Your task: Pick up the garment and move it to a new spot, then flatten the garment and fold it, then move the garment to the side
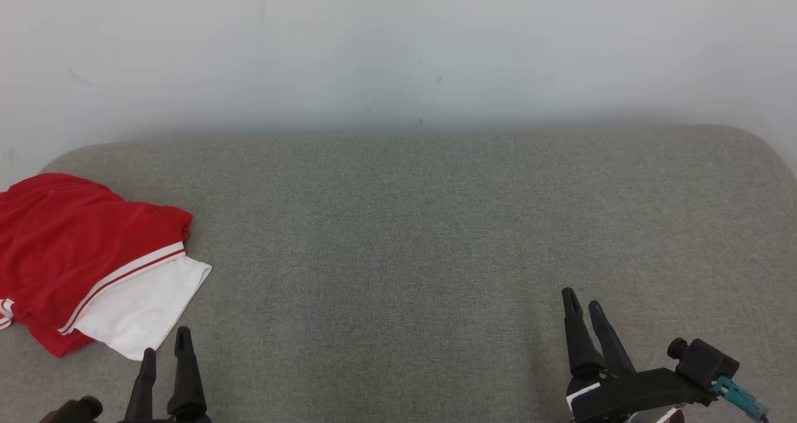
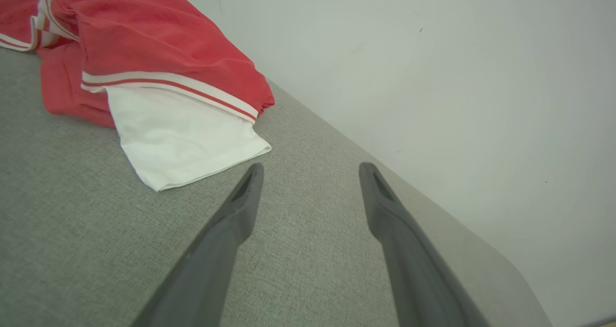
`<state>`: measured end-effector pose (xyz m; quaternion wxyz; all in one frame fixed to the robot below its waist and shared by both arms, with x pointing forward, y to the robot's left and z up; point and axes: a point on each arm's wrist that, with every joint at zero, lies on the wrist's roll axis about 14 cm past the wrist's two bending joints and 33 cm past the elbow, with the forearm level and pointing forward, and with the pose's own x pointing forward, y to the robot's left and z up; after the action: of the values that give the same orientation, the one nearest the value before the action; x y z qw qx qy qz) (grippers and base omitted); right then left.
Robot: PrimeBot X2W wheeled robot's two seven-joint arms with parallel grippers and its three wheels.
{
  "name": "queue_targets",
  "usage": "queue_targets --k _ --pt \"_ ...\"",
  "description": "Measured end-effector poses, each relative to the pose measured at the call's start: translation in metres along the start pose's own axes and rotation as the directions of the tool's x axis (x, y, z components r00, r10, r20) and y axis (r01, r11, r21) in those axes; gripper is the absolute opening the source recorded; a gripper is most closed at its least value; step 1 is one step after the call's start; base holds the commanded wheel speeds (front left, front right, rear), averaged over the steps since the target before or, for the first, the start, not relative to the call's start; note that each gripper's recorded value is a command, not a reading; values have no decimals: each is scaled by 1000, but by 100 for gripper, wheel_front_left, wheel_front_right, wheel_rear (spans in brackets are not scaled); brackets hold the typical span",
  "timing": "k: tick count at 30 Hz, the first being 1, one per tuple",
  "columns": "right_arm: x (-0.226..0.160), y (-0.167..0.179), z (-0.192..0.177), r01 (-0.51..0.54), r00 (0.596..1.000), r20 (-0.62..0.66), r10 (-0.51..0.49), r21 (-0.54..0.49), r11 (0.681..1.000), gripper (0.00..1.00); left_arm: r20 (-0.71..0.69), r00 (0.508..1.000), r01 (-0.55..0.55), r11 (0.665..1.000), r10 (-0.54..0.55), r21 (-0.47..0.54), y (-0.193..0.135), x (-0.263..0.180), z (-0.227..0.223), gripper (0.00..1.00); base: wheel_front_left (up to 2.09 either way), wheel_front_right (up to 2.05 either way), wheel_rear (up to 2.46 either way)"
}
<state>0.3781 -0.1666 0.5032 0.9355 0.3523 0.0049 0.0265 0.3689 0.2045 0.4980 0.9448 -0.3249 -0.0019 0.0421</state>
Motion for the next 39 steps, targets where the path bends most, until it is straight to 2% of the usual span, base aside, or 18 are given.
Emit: queue_targets --k 12,24,39 --pt "-1 9 -4 -38 999 -6 38 -154 987 100 5 1000 28 985 -29 172 -6 -1 0 100 0 0 0" --pt "-3 13 -3 -60 998 1 63 -306 950 100 11 999 47 951 -53 306 -10 -2 -2 100 0 0 0" --pt "-6 13 2 -65 997 18 81 -438 897 100 44 997 42 902 -68 430 -9 -6 6 100 0 0 0"
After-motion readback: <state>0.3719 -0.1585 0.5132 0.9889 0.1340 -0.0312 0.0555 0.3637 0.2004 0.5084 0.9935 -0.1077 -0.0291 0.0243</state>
